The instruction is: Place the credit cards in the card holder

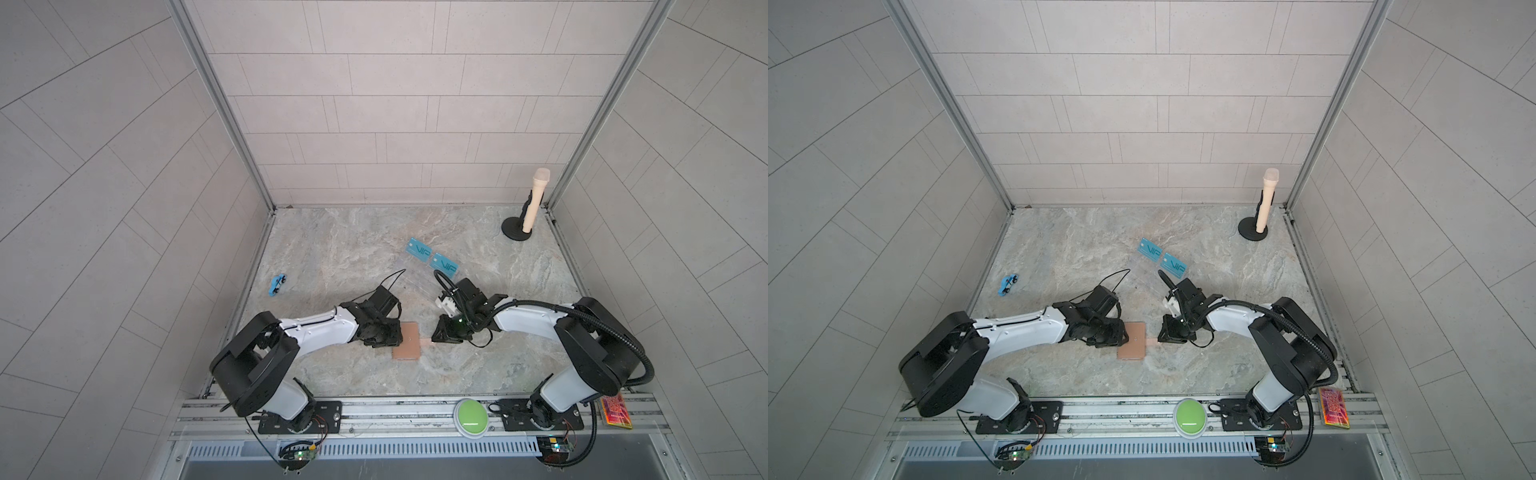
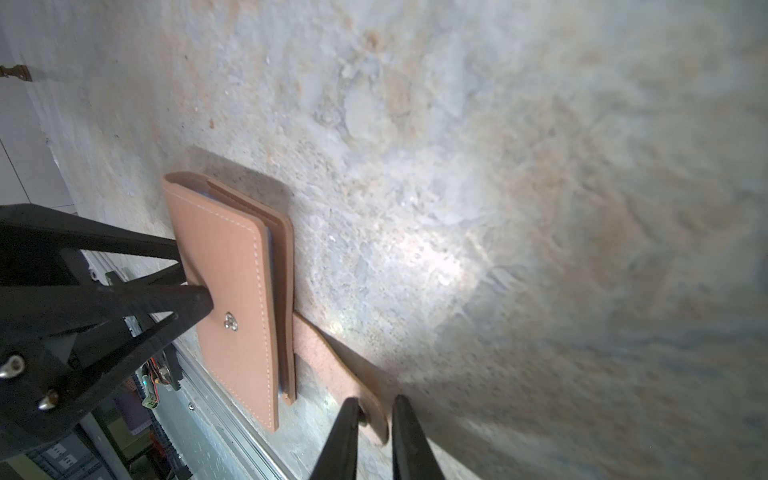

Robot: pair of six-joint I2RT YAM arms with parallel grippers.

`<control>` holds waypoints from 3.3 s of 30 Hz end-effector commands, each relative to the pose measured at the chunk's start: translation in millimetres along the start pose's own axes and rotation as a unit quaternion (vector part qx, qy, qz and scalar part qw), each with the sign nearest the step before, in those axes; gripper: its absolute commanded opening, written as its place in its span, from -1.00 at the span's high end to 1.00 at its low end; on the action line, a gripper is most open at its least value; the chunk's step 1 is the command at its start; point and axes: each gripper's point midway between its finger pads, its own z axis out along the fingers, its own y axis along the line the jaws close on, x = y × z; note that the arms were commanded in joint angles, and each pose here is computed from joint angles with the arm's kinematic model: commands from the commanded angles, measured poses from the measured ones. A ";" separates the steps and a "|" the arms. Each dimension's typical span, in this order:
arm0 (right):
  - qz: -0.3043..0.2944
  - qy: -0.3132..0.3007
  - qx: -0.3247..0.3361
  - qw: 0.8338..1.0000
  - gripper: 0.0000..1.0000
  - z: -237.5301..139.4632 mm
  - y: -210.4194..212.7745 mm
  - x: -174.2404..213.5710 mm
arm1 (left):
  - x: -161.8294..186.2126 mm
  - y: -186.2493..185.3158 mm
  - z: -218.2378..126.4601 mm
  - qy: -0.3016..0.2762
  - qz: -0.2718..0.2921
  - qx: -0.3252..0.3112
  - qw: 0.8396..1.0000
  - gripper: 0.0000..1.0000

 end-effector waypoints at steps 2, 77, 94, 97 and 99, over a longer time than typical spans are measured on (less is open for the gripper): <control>0.006 0.010 -0.010 1.000 0.65 0.8 -0.1 6.4 | 27.1 32.7 7.9 0.046 -0.005 -0.065 0.997 0.19; -0.120 0.066 0.046 0.989 1.00 26.9 54.1 -4.6 | 18.9 16.0 11.3 0.022 -0.005 -0.021 1.000 0.23; -0.101 0.023 0.058 0.993 1.00 25.6 50.6 -15.1 | 22.5 19.3 13.6 0.025 -0.005 -0.021 0.999 0.25; -0.099 0.007 0.056 0.993 1.00 21.2 51.7 -16.7 | 23.0 19.4 13.3 0.027 -0.003 -0.022 0.999 0.25; -0.101 0.002 0.061 0.993 1.00 17.1 51.0 -16.9 | 23.1 19.9 13.0 0.026 -0.004 -0.023 0.999 0.25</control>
